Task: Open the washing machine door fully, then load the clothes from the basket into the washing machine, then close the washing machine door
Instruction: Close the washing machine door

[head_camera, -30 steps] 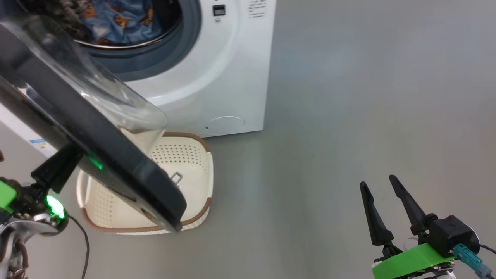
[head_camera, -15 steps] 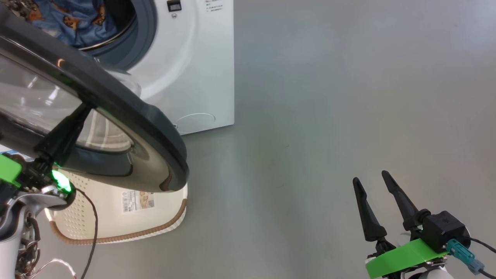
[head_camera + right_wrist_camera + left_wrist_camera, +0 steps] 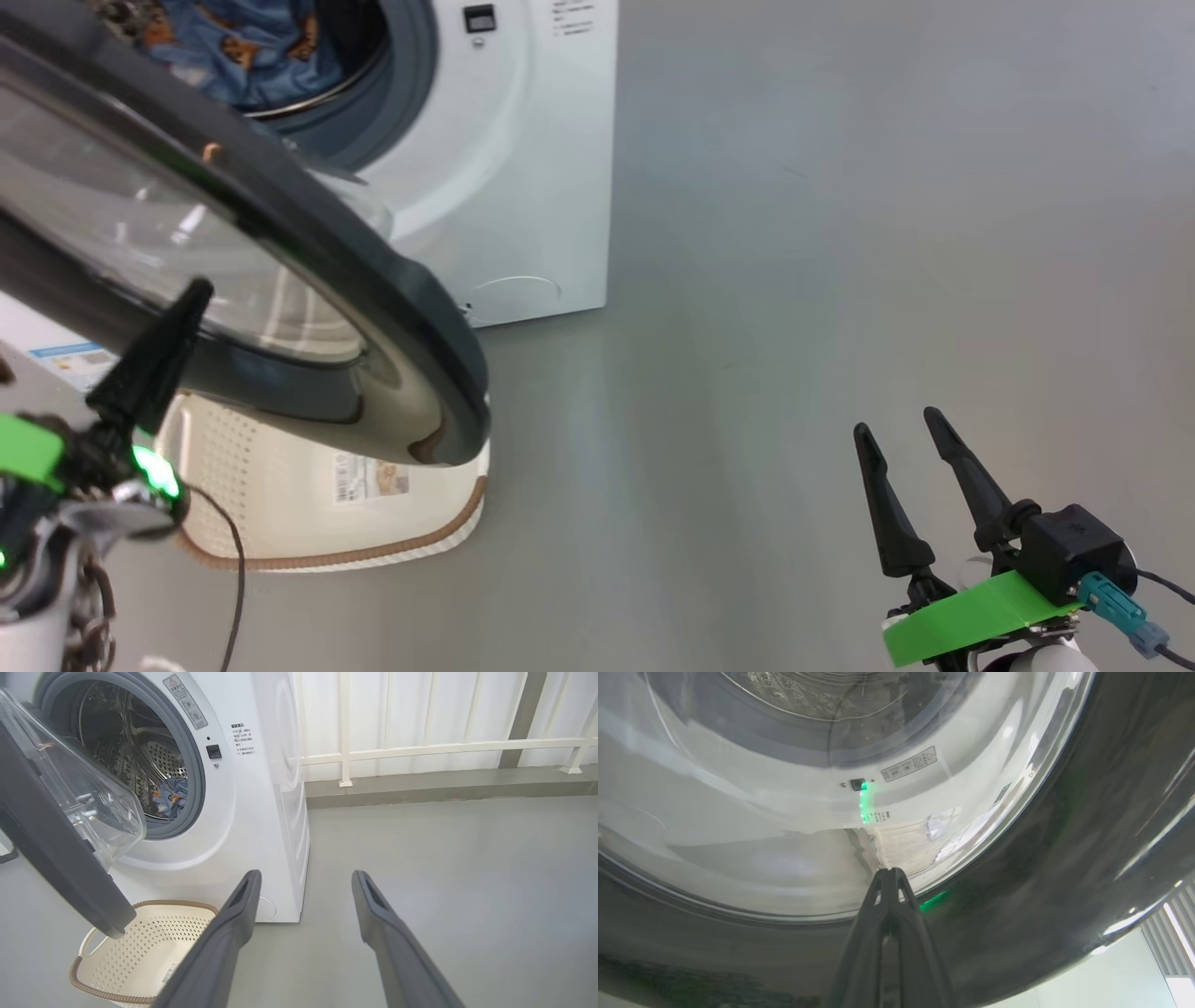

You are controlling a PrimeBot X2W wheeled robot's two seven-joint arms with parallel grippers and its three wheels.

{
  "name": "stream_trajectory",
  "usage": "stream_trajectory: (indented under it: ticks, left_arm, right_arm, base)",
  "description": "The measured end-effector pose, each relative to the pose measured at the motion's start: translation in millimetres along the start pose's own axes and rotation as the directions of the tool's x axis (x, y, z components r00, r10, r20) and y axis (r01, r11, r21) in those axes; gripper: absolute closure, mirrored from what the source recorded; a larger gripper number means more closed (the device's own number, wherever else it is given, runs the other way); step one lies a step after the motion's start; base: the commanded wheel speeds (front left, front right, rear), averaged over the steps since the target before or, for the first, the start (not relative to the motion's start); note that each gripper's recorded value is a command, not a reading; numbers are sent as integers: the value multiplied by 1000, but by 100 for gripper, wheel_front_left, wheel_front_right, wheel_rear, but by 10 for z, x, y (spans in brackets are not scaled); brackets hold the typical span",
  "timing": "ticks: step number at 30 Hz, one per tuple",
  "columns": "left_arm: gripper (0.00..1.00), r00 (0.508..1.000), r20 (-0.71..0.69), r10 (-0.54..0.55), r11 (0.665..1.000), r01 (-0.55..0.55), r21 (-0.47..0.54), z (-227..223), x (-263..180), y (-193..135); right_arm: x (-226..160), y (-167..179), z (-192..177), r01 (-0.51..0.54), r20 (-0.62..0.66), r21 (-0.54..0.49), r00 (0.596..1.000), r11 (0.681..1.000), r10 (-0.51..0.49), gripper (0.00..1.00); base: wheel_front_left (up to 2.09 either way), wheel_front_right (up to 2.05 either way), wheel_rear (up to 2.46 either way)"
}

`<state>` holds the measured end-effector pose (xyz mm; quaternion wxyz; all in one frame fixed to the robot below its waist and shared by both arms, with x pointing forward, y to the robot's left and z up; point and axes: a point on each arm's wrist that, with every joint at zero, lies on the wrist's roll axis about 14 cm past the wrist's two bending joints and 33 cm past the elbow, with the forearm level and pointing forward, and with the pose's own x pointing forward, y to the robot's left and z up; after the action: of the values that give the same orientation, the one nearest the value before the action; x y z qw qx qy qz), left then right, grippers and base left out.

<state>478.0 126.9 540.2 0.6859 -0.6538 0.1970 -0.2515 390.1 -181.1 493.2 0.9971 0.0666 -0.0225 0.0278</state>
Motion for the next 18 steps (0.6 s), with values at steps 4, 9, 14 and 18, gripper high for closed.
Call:
stream_trajectory:
  ticks: [4,9,14,18]
  left_arm:
    - [100,998,66,15,1000,-14,-3,52,-187,60]
    - [0,986,169,8,1000,-11,16,119,-430,34]
    - [0,967,253,10,1000,-15,17,85,-677,57]
    - [0,943,330,44,998,-56,26,72,-861,143]
  right_arm:
    - [26,73,8,-23,5,4,1000,1000,23,0]
    - [-20,120,-50,-38,-15,5,999,999,38,0]
    - [1,183,-36,-59,-10,5,998,998,59,0]
    - [19,238,-25,-76,-8,7,997,997,76,0]
  base:
    - [0,0,0]
    - [0,0,0]
    - [0,0,0]
    - [0,0,0]
